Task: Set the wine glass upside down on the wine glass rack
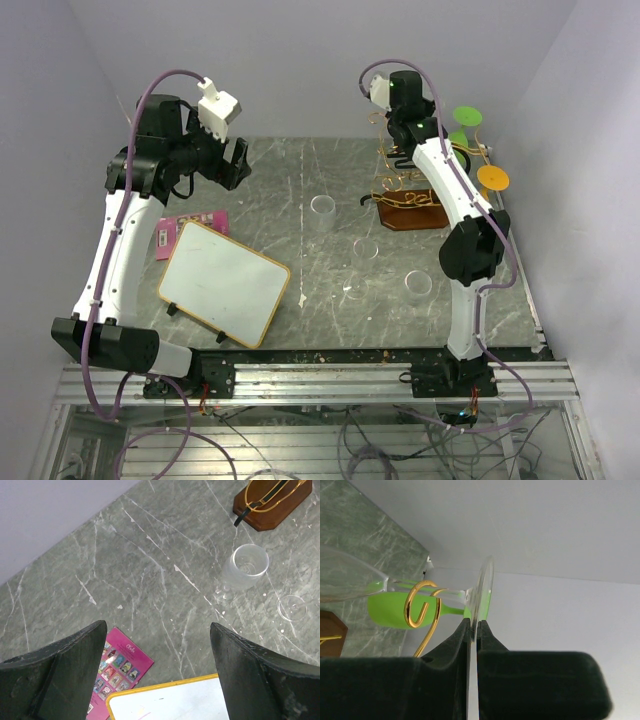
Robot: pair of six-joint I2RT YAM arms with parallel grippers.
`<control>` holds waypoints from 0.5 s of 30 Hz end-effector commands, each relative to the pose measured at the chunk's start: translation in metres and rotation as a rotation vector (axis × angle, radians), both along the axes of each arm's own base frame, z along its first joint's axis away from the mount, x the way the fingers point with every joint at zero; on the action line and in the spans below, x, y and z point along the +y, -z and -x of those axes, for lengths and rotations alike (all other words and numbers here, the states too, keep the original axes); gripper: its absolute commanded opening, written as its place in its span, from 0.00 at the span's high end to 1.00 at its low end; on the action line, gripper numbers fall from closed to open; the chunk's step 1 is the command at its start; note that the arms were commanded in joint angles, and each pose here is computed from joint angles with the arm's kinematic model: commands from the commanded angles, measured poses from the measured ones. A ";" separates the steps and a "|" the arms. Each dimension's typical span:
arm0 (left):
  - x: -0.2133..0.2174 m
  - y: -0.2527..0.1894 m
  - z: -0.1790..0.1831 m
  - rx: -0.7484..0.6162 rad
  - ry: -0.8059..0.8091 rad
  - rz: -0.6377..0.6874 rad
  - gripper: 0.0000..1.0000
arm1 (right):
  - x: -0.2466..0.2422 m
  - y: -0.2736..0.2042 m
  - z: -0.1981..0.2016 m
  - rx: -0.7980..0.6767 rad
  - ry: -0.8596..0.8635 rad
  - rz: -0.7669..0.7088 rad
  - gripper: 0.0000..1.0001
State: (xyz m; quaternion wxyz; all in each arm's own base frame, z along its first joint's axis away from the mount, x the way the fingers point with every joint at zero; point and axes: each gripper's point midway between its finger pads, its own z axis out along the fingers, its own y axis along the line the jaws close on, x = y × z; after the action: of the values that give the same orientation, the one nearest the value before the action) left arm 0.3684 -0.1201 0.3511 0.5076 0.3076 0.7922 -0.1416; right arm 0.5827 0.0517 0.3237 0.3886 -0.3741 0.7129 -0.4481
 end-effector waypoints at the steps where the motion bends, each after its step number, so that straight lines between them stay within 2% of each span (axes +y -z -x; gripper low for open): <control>1: 0.002 -0.001 -0.001 -0.009 0.005 0.008 0.05 | 0.007 -0.013 0.001 -0.049 -0.016 -0.039 1.00; 15: 0.001 0.001 -0.002 -0.008 0.007 0.010 0.05 | 0.006 -0.006 0.015 -0.019 -0.012 -0.048 1.00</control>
State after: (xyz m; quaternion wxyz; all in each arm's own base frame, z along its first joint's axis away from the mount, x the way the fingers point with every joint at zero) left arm 0.3687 -0.1189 0.3472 0.5041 0.3060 0.7951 -0.1416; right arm 0.5784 0.0586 0.2980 0.3723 -0.3907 0.7222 -0.4327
